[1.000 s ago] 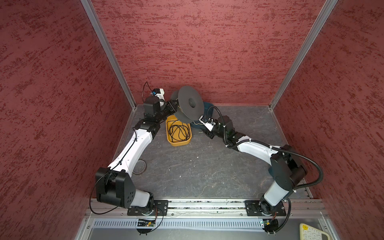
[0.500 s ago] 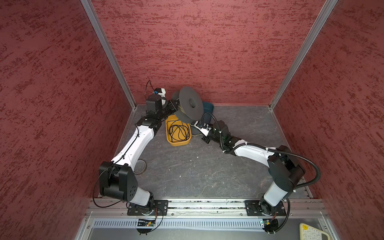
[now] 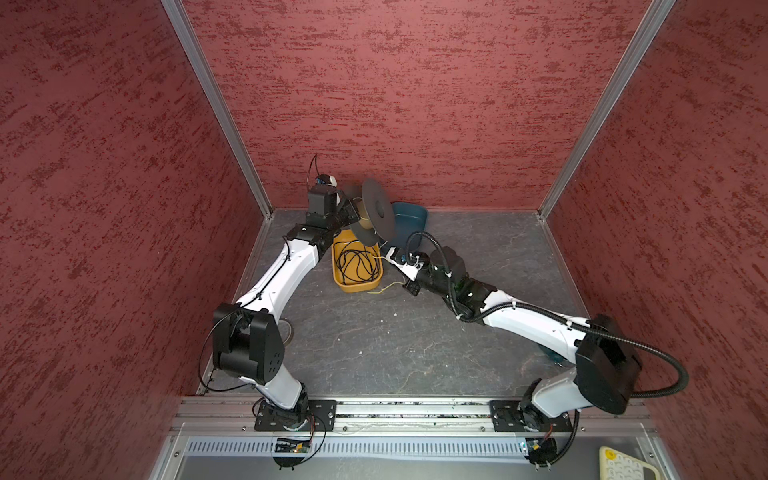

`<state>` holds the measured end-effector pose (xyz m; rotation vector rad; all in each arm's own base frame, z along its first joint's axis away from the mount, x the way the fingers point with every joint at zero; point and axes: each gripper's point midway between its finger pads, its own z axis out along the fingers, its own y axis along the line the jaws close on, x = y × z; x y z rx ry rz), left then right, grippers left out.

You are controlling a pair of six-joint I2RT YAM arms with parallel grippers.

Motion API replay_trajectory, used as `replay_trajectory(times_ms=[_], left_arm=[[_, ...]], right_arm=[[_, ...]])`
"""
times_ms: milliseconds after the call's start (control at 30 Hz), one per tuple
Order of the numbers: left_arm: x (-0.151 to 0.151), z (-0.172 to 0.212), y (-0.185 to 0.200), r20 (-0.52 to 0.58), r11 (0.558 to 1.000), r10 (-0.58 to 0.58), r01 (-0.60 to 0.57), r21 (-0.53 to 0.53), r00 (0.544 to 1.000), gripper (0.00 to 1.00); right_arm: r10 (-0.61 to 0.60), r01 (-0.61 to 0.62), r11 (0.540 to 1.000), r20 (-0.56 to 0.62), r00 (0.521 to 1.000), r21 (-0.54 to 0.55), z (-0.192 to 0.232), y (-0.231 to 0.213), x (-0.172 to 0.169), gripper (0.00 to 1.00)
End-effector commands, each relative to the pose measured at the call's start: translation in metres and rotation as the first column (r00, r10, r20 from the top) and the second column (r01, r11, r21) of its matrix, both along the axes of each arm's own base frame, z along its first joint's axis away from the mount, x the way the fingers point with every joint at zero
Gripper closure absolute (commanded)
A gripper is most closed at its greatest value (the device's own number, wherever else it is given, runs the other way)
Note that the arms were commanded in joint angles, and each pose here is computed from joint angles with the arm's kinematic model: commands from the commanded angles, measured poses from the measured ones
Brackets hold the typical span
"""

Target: Wrap the cables

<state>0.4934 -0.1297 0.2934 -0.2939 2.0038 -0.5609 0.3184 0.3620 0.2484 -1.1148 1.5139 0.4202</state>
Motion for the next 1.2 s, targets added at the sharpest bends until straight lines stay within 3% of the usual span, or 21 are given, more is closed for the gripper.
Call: replay_trajectory(times_ms=[0, 533, 1167], left_arm=[[0.01, 0.032, -0.004, 0.104, 0.999, 0.013, -0.016, 0.031, 0.994, 1.0], [-0.003, 0.009, -0.034, 0.077, 0.97, -0.042, 0.023, 0.242, 0.996, 1.0], [-0.026, -0.006, -0.058, 0.107, 0.936, -0.102, 0.059, 0.347, 0.989, 1.0]], right_arm=[[0.073, -0.073, 0.995, 0.003, 0.997, 0.061, 0.031, 0.012, -0.016, 1.0], [-0.029, 0.011, 0.981, 0.088, 0.996, 0.196, 0.123, -0.004, 0.011, 1.0], [-0.22, 0.22, 0.939, -0.028, 0.975, 0.266, 0.149, -0.08, 0.082, 1.0]])
